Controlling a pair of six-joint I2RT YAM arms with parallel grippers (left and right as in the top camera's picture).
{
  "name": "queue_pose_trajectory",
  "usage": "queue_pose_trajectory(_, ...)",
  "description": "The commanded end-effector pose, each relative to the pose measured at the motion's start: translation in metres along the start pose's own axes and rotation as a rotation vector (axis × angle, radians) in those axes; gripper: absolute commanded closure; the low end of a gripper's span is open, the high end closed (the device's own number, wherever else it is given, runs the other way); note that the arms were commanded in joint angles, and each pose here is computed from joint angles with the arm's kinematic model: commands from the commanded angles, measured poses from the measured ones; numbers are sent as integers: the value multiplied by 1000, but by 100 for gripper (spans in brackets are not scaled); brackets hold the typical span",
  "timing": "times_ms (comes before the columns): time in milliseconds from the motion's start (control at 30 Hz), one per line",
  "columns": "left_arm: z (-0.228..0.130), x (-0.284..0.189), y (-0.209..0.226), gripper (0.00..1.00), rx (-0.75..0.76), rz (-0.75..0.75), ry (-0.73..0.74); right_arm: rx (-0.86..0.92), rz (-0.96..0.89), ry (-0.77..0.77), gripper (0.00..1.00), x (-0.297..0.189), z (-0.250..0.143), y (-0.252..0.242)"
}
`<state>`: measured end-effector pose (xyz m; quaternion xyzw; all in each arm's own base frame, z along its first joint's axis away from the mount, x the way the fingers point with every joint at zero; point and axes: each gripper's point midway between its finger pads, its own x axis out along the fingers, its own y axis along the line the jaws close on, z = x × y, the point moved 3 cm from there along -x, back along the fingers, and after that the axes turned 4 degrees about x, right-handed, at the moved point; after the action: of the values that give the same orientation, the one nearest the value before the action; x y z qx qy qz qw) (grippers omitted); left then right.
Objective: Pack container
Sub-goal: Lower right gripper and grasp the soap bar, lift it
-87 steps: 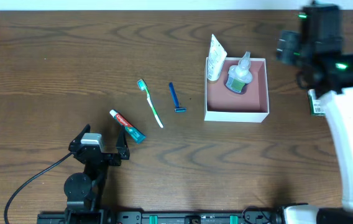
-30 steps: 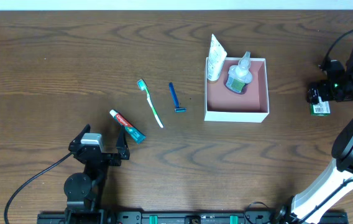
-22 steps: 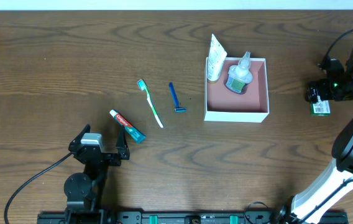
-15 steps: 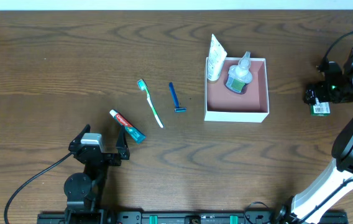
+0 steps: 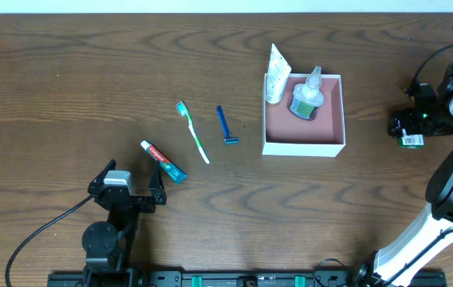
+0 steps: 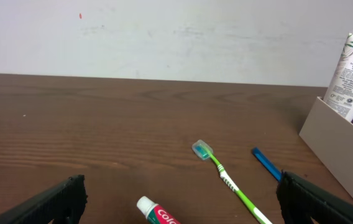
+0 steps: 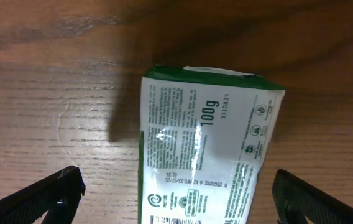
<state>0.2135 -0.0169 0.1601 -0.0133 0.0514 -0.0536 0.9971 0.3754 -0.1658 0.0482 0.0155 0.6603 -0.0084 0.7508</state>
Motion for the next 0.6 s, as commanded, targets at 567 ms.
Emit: queue_pose_trajectory(567, -16, 2, 2, 2, -8, 10, 40, 30, -33, 18, 3, 8, -6, -5)
